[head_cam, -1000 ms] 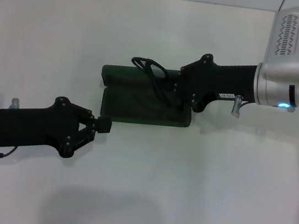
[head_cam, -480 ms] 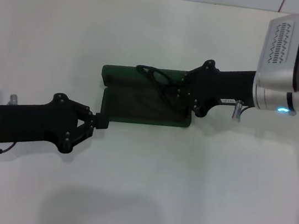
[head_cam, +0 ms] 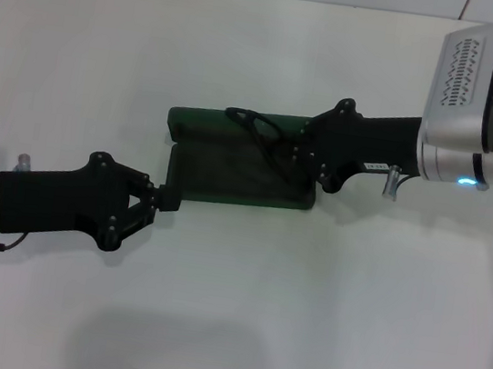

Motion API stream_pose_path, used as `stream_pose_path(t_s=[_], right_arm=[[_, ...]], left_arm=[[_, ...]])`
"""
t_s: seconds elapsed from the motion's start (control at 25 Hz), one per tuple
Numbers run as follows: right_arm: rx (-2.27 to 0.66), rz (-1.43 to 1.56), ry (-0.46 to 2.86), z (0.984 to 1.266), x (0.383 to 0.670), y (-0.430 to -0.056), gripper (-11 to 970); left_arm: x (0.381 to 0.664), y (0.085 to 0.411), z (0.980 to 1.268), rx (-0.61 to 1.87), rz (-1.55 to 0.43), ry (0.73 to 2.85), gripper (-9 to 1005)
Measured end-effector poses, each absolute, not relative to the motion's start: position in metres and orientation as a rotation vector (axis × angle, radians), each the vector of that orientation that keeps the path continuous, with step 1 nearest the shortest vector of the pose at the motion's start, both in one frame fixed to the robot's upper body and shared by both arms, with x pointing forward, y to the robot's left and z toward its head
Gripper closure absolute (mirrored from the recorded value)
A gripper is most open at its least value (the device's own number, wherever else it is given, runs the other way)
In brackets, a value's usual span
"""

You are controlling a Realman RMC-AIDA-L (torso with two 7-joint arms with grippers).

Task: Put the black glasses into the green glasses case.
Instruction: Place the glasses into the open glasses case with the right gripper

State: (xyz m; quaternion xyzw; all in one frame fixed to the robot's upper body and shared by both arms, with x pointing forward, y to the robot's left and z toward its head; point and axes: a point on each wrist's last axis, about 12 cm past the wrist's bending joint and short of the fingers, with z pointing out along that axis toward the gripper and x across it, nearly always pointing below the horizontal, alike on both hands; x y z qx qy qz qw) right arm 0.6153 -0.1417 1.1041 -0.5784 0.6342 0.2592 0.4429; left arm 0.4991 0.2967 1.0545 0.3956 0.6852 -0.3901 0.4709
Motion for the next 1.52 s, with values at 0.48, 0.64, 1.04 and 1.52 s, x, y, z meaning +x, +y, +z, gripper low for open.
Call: stream_pose_path(t_s=[0.48,0.64,1.04,1.52], right_arm=[[-1.398,0.641,1.597,1.105,0.618,-0.142,891],[-1.397,0.642,1.597,1.105,0.618,-0.142,836],[-1.376,0.650,1.598,1.106,0.618,-0.143,776],[-1.234,0.716,1.561,1.110,0.605,-0.166,774]], left_arm=[[0.500,0.296,1.055,0.978,-0.952,1.672,988],[0.499,0.295,1.054,0.978,-0.953,1.671,988],[0.497,0.295,1.053,0.972,-0.958,1.673,988],[0.495,0.293,1.051,0.986,-0.975,1.686,987]])
